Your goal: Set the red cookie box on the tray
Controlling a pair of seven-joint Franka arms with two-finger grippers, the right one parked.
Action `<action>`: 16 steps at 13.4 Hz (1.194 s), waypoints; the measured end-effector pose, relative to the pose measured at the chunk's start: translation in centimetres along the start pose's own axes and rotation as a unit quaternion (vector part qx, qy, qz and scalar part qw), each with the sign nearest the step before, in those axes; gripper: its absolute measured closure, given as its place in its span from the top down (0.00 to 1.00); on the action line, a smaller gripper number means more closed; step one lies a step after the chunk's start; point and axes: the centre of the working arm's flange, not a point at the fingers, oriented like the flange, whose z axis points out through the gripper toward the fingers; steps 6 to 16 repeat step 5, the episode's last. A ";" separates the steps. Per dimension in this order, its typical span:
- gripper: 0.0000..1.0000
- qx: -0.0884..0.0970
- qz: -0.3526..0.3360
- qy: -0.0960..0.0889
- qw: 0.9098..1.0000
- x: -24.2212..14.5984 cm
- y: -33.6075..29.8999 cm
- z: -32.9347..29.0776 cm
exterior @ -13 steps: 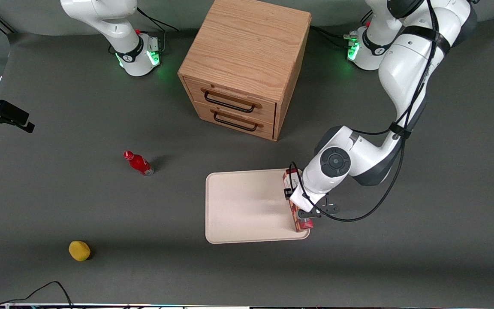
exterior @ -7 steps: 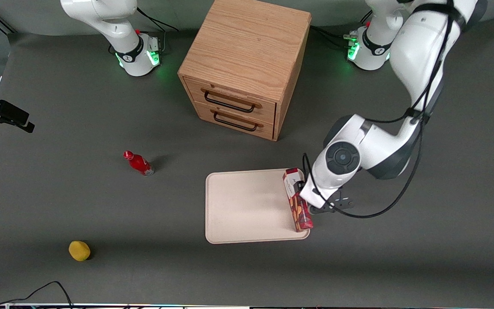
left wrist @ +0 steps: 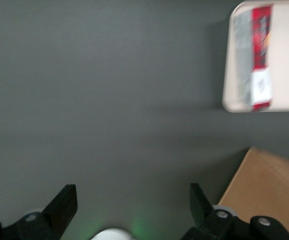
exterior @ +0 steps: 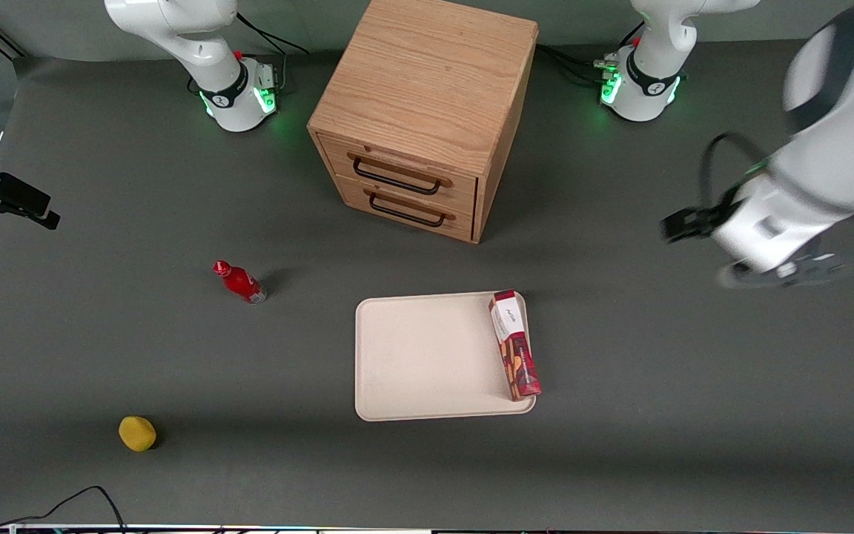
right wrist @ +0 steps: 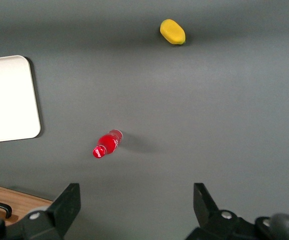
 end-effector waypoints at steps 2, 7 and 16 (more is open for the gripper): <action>1.00 -0.001 0.014 -0.004 1.000 -2.4 -5.2 -0.4; 1.00 -0.007 0.015 -0.017 1.000 -4.3 -8.0 1.2; 1.00 -0.007 0.015 -0.017 1.000 -4.3 -8.0 1.2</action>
